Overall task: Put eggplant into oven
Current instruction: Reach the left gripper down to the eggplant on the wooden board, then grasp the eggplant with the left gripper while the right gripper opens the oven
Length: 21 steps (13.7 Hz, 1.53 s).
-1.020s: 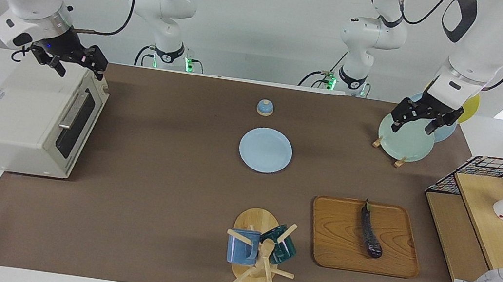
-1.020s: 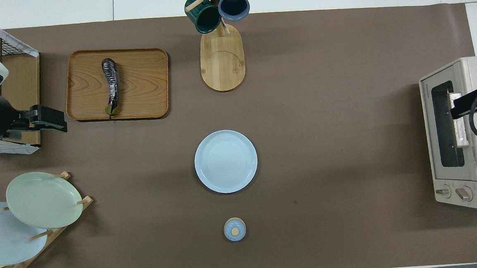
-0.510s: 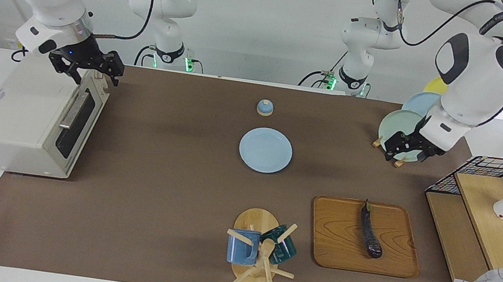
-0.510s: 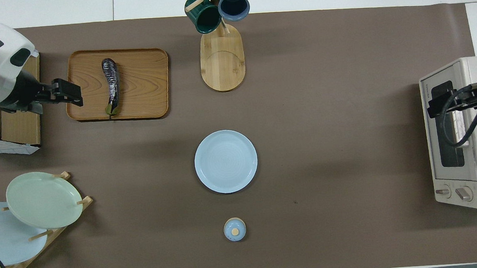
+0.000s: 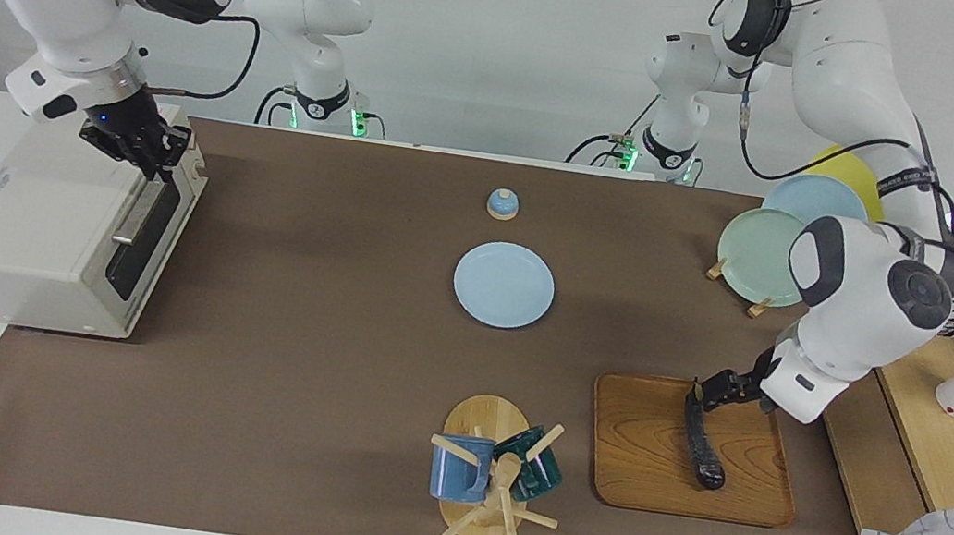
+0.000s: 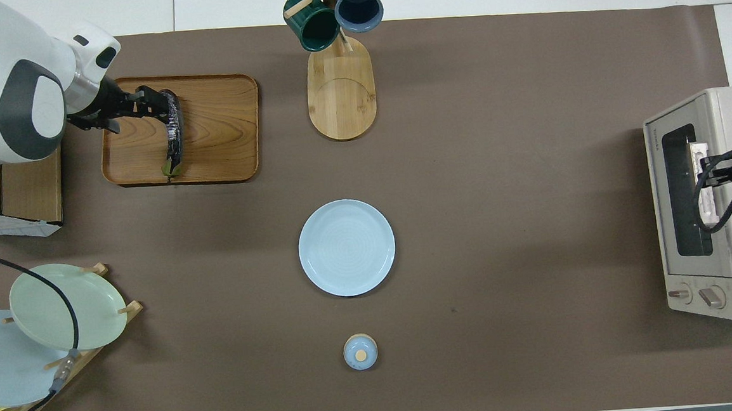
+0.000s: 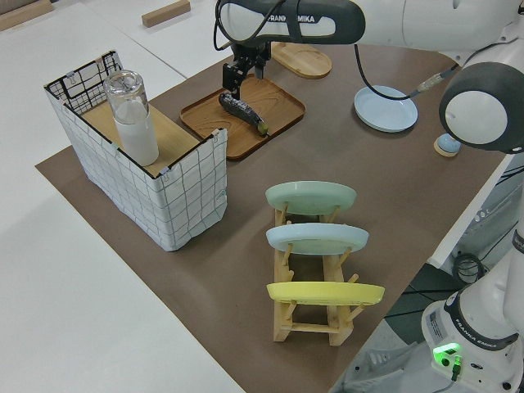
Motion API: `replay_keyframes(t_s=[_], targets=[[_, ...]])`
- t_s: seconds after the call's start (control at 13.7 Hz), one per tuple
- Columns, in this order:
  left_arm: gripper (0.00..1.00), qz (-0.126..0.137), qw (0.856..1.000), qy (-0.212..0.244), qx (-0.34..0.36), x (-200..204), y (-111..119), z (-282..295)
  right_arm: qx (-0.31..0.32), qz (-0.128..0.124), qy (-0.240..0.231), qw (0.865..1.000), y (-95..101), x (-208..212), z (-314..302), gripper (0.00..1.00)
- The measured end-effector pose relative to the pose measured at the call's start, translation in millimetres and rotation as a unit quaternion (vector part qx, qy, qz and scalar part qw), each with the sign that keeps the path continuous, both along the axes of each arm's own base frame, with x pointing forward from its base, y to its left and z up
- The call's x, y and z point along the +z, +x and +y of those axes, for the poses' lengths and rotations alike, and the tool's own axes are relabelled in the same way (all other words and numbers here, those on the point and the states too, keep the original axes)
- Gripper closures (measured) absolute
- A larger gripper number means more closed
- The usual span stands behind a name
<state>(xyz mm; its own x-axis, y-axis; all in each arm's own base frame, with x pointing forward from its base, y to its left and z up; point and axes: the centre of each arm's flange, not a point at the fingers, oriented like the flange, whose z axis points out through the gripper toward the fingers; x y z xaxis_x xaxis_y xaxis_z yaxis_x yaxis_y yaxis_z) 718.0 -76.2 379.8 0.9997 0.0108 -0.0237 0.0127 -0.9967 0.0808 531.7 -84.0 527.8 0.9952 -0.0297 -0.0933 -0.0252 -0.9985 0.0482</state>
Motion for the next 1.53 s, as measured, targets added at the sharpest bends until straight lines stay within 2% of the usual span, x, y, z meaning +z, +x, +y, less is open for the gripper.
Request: replay_keyframes(t_s=[0.07, 0.22, 0.44, 1.02, 1.17, 1.38, 1.46, 1.53], targets=[[0.00, -0.003, 1.000, 0.002, -0.011, -15, 8, 2, -0.028, 0.003, -0.007, 1.000, -2.3, -8, -2, 0.99], [0.00, -0.005, 1.000, 0.004, -0.026, -36, 16, 9, -0.043, 0.006, -0.032, 0.999, -3.1, -18, 1, 0.99], [0.00, -0.013, 0.999, 0.002, -0.032, -43, 17, 7, -0.014, 0.003, -0.064, 0.998, 0.1, -24, 15, 0.99], [0.03, -0.006, 0.998, 0.002, -0.059, -69, 4, -16, 0.008, 0.009, -0.065, 0.998, -3.3, -52, -3, 0.99], [0.23, -0.005, 0.998, 0.004, -0.065, -69, 2, -17, 0.021, 0.016, -0.063, 0.998, -5.7, -56, -7, 0.99], [0.63, -0.006, 0.997, 0.005, -0.075, -67, 2, -18, 0.028, 0.015, -0.061, 0.998, -7.7, -59, -9, 0.99], [0.71, -0.007, 0.997, 0.005, -0.080, -66, 2, -18, 0.029, 0.015, -0.061, 0.998, -8.0, -60, -9, 0.99], [0.71, -0.007, 0.997, 0.005, -0.082, -64, 1, -18, 0.029, 0.014, -0.061, 0.998, -8.3, -60, -9, 0.99]])
